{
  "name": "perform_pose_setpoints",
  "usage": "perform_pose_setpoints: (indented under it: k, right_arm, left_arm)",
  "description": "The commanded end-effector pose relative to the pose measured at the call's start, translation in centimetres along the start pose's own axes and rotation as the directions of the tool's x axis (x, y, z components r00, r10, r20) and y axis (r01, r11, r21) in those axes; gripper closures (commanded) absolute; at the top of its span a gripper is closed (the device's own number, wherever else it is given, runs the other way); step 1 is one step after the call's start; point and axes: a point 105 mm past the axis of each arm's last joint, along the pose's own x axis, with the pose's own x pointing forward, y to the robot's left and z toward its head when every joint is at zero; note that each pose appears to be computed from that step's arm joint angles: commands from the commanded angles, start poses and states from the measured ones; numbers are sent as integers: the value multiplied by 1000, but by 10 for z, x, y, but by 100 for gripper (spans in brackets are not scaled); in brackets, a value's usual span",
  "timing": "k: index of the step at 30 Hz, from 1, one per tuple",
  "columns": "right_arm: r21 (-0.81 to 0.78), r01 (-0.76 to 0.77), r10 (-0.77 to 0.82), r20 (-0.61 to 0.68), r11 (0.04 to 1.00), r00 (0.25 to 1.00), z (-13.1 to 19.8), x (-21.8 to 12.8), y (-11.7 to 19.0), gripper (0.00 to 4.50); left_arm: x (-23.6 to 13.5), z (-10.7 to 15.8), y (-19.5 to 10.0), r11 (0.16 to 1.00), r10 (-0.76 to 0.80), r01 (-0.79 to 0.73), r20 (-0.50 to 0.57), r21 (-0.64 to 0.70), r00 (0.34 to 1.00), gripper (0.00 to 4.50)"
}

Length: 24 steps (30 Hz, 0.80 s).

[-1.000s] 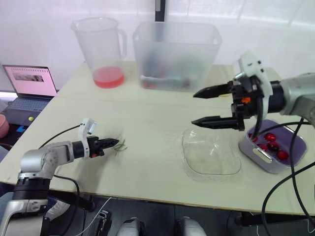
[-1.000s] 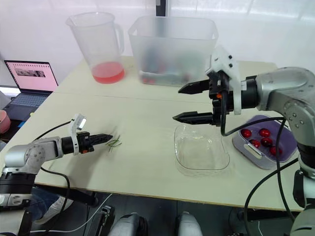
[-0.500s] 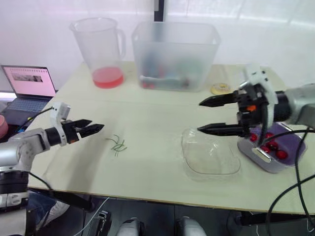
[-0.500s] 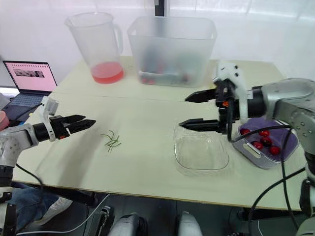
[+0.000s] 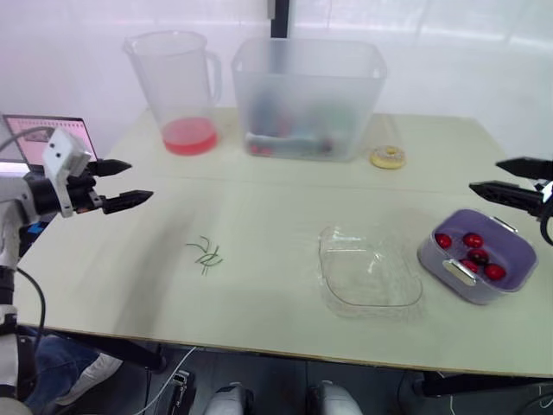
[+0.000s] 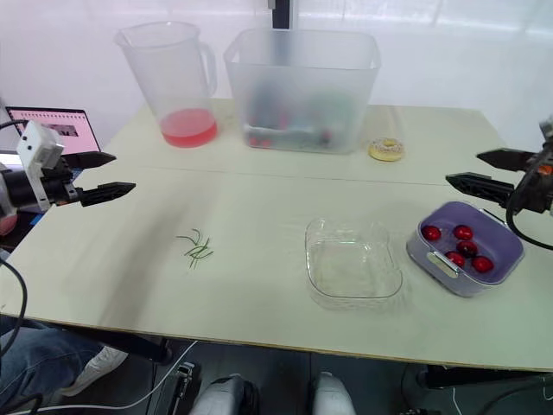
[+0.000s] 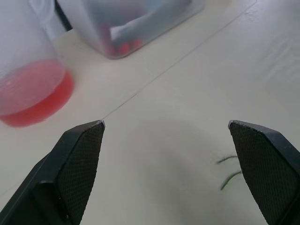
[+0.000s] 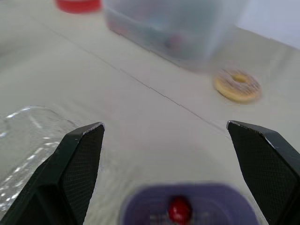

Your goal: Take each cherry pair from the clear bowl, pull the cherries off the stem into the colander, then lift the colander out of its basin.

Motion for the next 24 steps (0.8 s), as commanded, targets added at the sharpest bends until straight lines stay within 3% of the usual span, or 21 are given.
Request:
perform_pose_setpoints:
  k: [1,8,14,24]
  right_arm:
    - [79,83,-84,13,993,996,-17,-20,-11,0]
    - [127,140,-130,-79,982,988,-64,-50,-12,0]
    - [118,156,-146,-93,981,985,-70,-62,-11,0]
    - [10,14,-12,-180,1000,984,-63,-49,13,0]
  left_arm:
    - [11,15,-18,997,-71,70,37,34,997,5]
    - [23,4,-50,989,-145,146,24,-14,989,5]
    - [21,-10,-63,986,-157,157,12,-62,988,5]
    - [20,-11,-80,973,-201,204,39,-103,979,5]
